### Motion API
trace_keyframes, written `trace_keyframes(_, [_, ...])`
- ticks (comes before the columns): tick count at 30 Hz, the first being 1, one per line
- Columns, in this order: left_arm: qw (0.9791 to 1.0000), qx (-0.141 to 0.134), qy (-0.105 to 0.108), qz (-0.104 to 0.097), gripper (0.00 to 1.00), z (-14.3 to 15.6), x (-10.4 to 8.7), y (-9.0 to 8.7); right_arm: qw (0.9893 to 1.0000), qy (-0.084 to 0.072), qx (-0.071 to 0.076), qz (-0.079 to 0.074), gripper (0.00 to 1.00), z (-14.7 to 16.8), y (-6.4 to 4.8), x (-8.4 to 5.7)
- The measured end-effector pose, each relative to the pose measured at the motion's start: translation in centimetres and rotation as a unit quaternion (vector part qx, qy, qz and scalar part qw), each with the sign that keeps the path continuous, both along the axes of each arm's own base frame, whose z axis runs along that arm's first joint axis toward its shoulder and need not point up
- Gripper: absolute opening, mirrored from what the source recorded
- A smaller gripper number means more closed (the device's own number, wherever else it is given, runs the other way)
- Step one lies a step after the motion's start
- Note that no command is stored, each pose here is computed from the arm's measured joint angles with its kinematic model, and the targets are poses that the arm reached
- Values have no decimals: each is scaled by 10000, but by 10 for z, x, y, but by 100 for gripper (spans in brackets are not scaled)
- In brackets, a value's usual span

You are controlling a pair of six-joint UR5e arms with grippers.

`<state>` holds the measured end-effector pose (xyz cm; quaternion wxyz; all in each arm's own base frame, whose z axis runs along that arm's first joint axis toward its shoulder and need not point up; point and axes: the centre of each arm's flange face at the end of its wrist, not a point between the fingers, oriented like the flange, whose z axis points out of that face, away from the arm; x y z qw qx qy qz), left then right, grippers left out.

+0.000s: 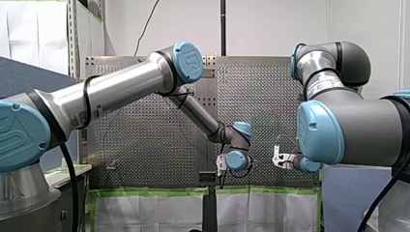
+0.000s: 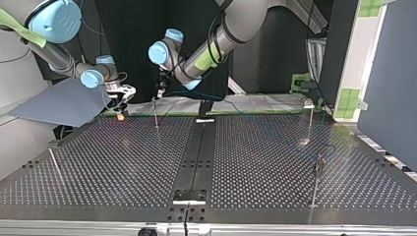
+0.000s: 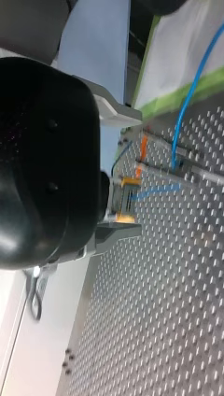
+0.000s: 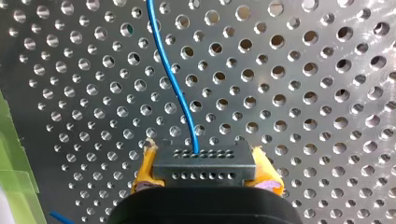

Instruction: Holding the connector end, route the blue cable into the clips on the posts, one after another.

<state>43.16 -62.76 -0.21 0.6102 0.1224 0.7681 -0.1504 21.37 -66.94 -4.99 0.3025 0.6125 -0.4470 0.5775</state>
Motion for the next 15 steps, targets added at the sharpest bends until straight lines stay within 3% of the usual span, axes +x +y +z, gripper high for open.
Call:
trace_keyframes(7, [9990, -394, -185, 134, 100, 31, -4, 6, 10000, 4, 3, -8, 0, 0, 0, -1])
trace_keyframes(15, [9955, -828, -409, 187, 100, 67, -9, 15, 10000, 5, 1, -9, 0, -1, 0, 0])
